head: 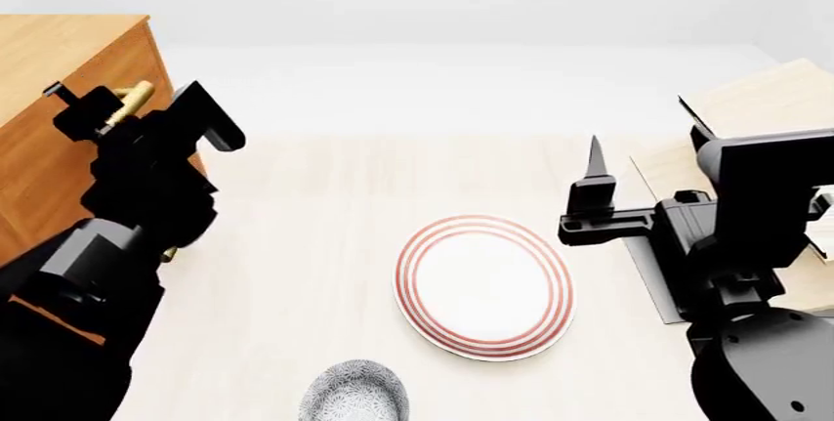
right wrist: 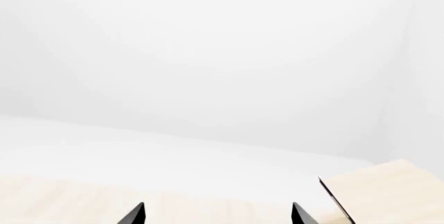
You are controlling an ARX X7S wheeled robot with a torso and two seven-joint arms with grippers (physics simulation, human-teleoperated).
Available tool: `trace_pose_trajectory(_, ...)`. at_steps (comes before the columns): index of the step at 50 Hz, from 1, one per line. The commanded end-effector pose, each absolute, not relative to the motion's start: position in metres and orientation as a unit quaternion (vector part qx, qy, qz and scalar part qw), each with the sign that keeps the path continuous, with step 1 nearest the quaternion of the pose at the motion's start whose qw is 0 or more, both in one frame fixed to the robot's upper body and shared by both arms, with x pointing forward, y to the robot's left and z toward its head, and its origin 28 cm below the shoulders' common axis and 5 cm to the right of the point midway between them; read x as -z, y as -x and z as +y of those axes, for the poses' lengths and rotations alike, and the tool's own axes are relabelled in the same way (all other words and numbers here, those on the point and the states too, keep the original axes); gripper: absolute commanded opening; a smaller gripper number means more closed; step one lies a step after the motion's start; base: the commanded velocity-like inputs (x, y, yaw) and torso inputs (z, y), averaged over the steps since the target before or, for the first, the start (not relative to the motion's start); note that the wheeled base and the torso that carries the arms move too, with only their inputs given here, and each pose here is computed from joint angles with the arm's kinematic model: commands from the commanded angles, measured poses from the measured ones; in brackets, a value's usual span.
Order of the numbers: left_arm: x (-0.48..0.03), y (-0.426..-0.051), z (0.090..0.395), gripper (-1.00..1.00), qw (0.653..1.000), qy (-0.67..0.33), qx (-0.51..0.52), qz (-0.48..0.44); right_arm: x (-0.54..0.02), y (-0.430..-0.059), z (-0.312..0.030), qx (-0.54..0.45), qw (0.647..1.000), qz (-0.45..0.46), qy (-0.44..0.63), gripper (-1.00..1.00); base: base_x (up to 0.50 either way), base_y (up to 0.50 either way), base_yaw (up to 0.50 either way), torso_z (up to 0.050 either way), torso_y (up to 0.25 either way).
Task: Open the top drawer of the cabinet and put the bowl in it.
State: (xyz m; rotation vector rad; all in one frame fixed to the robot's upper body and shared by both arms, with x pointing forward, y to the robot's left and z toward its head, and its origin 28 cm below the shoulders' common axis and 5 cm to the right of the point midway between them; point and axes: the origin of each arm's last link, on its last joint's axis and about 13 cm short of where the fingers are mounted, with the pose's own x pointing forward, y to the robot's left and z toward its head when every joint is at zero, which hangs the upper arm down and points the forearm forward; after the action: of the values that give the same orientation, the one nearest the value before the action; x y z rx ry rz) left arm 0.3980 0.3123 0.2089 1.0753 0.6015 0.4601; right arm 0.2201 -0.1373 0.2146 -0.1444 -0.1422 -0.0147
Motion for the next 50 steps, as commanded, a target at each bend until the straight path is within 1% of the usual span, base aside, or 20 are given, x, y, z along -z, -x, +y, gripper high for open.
trace_pose_trajectory(1, -0.206, -0.398, 0.313, -1.0, 0.797, -0.489, -0.21, 0.285, -0.213, -0.22, -0.137, 0.007, 0.995, -0.07, 0.071, 1.0, 0.0, 0.0, 0.0, 0.0, 0.0)
trace_pose_trajectory(17, -0.203, -0.396, 0.31, -1.0, 0.798, -0.49, -0.205, 0.284, -0.212, -0.22, -0.137, 0.008, 0.995, -0.069, 0.07, 1.0, 0.0, 0.0, 0.0, 0.0, 0.0)
trace_pose_trajectory(31, -0.202, -0.395, 0.298, -1.0, 0.805, -0.497, -0.182, 0.268, -0.212, -0.22, -0.137, 0.008, 0.995, -0.069, 0.069, 1.0, 0.0, 0.0, 0.0, 0.0, 0.0)
trace_pose_trajectory(50, -0.206, -0.395, 0.29, -1.0, 0.809, -0.505, -0.168, 0.25, -0.212, -0.22, -0.138, 0.008, 0.995, -0.071, 0.065, 1.0, 0.0, 0.0, 0.0, 0.0, -0.001)
